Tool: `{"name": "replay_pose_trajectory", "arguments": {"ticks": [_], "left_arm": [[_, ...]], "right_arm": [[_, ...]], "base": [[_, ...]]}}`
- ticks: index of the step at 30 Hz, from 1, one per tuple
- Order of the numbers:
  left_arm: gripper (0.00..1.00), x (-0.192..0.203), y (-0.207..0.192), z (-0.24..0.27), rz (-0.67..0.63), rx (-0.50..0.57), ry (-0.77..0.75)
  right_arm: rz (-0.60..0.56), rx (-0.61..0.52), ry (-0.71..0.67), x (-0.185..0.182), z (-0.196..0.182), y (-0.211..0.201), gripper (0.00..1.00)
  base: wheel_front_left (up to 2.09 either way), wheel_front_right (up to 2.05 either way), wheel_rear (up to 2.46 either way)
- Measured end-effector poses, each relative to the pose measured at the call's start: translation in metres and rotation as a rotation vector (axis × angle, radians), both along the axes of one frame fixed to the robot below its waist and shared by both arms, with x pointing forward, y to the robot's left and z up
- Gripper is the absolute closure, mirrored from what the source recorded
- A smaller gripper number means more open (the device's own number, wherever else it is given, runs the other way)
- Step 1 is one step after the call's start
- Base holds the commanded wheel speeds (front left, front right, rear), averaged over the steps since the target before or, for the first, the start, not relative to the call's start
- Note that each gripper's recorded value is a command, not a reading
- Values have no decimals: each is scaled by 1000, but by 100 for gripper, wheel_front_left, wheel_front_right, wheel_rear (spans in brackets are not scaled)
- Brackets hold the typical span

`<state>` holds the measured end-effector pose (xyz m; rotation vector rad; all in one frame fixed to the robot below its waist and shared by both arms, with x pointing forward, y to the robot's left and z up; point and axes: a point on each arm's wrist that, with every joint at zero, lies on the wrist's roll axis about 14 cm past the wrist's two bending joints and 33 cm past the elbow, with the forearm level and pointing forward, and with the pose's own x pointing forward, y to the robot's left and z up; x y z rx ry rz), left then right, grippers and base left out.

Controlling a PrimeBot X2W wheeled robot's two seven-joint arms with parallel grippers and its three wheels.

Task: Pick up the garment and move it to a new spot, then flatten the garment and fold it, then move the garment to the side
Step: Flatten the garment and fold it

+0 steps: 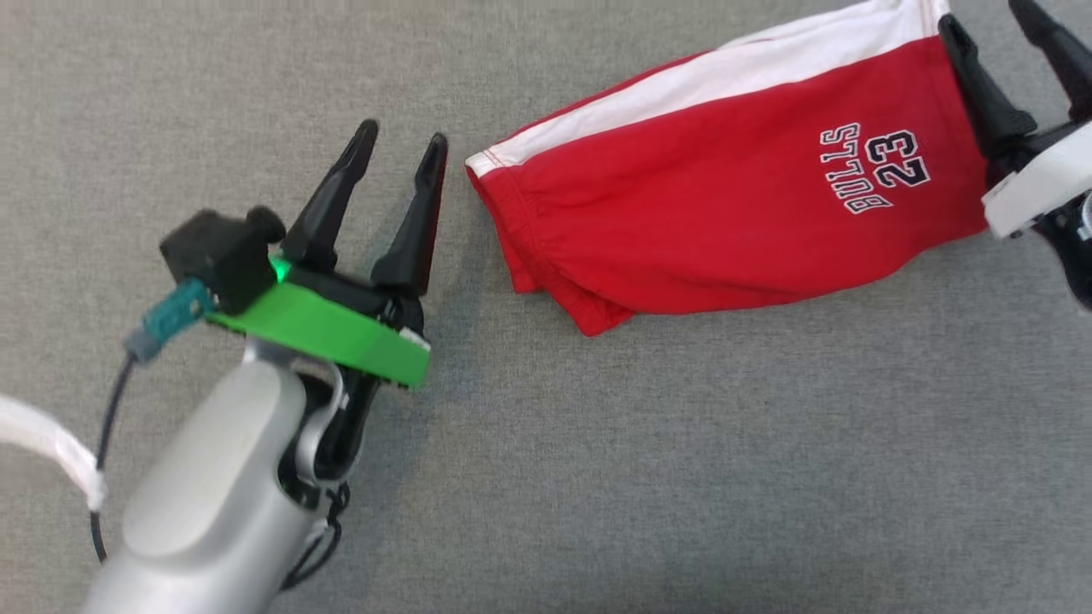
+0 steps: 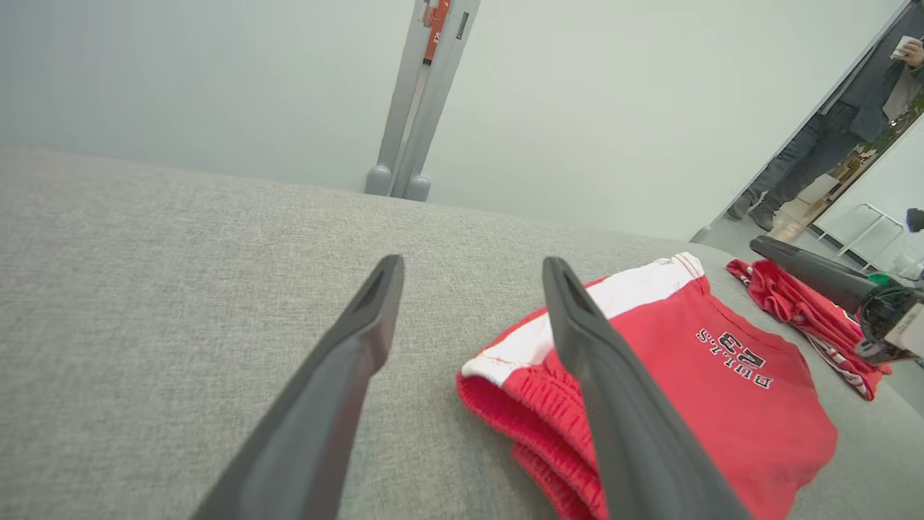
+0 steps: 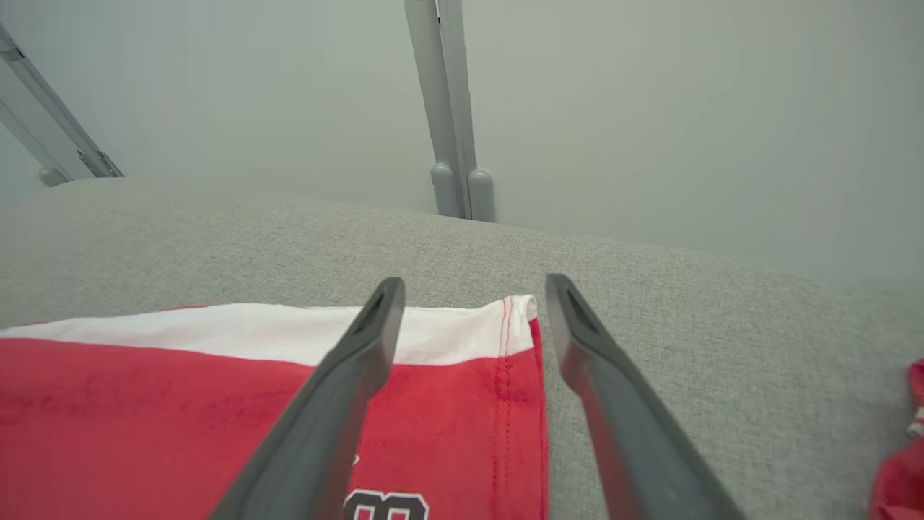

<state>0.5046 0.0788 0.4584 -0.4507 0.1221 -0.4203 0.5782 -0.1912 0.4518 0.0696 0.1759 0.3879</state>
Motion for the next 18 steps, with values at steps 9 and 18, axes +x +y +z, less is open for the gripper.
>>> {"name": "replay_pose_trajectory", "arguments": {"ticks": [9,18], "left_arm": [[0,-42,8,43,207,95,-148],[0,-89,18,44,277,250,-188]], "right_arm": [[-121,86,-20,-48,11,-20,0],[-211,81,142,-63,-35,-33,0]], "base": [[0,0,0],[0,0,0]]}}
